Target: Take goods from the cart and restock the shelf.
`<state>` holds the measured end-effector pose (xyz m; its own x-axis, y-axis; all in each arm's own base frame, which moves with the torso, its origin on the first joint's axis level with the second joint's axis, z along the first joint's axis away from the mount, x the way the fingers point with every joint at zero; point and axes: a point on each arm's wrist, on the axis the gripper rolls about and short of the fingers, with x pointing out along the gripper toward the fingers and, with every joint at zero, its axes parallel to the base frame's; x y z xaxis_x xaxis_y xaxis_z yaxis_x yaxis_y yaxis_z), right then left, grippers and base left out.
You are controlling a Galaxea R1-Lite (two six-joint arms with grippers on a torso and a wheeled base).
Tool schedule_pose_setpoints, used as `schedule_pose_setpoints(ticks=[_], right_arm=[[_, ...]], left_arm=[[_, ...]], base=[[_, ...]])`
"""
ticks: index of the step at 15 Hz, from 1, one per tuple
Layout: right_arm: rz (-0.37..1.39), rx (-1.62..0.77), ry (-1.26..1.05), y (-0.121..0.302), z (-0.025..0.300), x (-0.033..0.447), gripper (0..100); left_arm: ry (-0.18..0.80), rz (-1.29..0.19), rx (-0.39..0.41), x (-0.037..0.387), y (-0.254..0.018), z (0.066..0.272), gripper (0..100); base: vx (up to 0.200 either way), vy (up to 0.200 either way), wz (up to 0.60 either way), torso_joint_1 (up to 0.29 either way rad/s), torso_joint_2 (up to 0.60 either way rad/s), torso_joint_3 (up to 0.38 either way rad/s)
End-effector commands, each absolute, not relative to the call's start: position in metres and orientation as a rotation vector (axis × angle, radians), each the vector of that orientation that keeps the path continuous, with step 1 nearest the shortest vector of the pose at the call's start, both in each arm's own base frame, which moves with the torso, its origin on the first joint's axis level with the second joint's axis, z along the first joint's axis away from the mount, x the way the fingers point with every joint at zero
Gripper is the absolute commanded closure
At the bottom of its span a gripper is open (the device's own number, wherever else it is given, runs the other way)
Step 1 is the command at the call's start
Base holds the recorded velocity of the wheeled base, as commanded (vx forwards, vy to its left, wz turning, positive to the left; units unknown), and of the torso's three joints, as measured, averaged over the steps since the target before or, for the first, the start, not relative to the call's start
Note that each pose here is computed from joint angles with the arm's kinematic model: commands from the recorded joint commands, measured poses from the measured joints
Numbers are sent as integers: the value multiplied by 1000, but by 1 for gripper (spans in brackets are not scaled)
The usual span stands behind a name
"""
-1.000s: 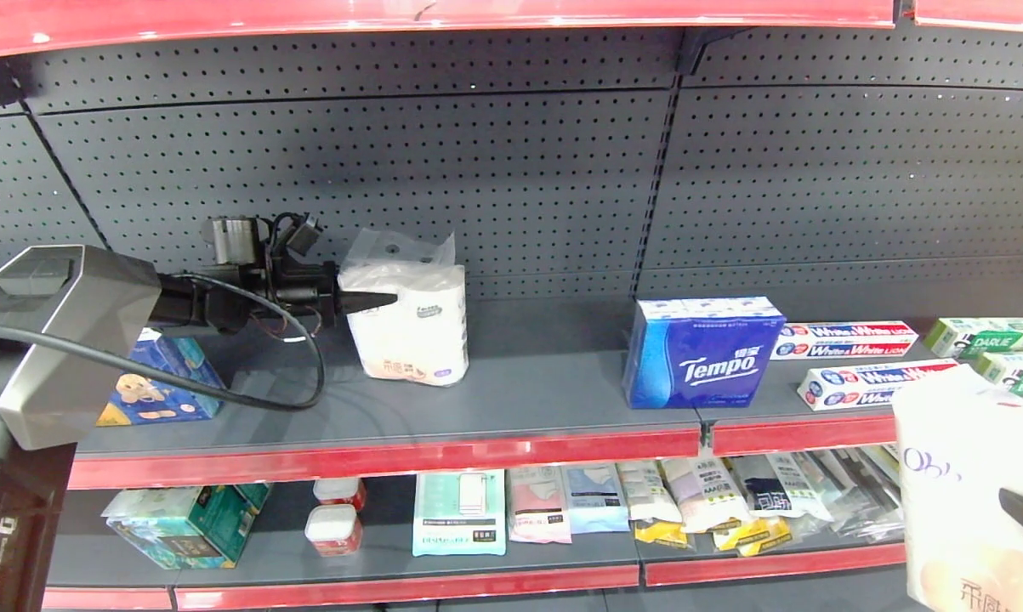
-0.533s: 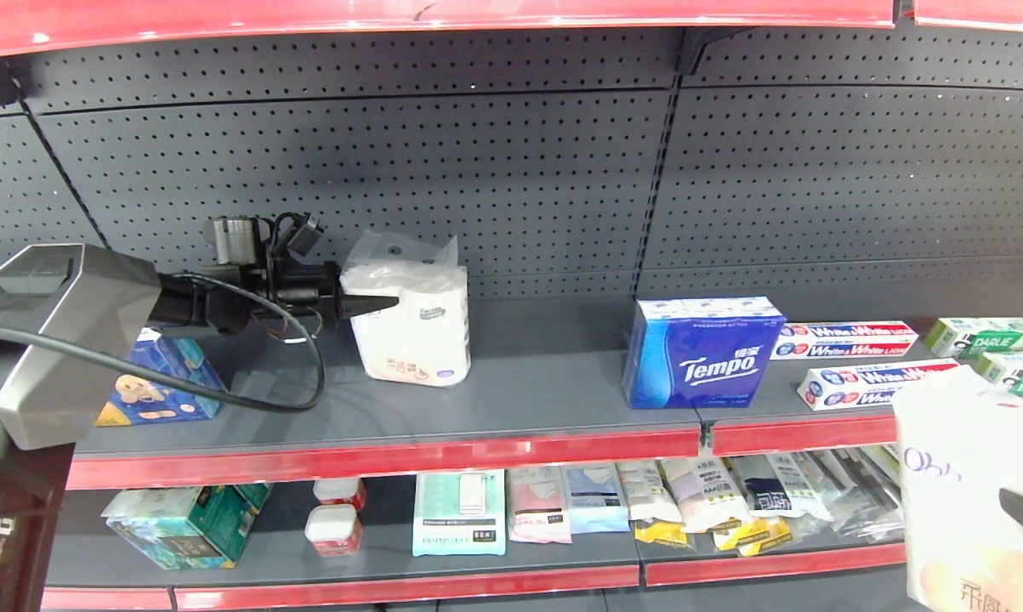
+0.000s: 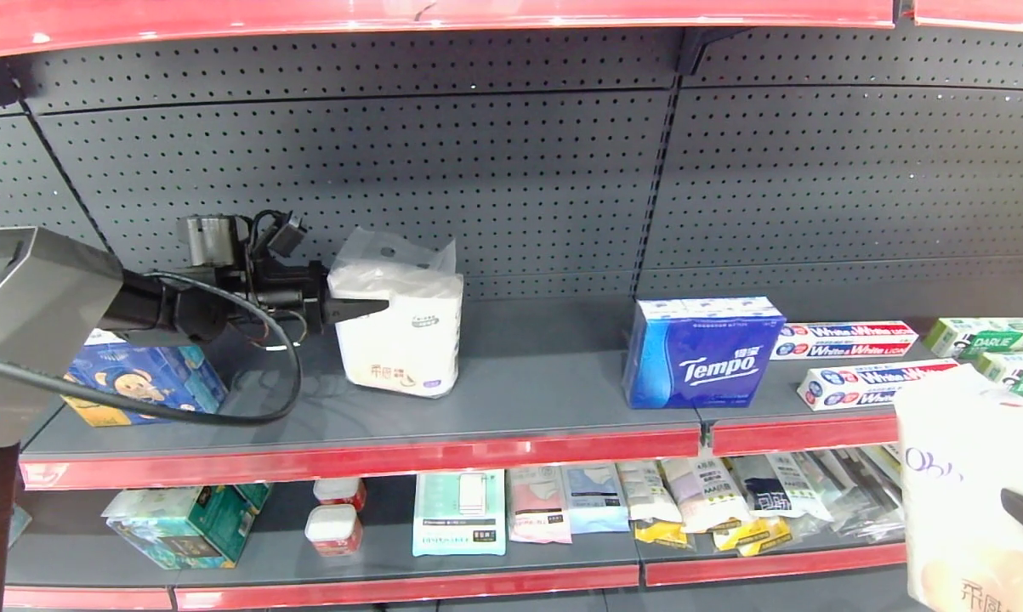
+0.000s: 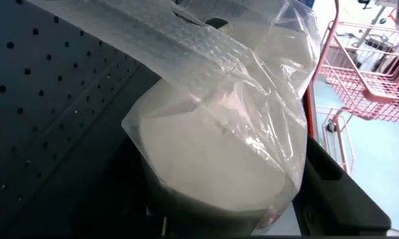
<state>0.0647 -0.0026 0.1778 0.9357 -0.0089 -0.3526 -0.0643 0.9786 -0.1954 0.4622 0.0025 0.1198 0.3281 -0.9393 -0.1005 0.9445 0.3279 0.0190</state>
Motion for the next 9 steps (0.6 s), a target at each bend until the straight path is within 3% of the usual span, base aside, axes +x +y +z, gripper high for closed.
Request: schedule_pose_setpoints(ticks=[1,7,9], right_arm=[[28,-208,357,-3,178,64,100],[28,-205,357,-2,178,64,100],[28,-203,357,-2,178,64,100]], left_arm=[[79,-1225,74,452,6,123,100],[84,-1188,81,433,11,130,100],[80,-1163,88,429,17,124,100]], base=[[0,0,0,0,0,0],[0,0,0,0,0,0],[0,0,0,0,0,0]])
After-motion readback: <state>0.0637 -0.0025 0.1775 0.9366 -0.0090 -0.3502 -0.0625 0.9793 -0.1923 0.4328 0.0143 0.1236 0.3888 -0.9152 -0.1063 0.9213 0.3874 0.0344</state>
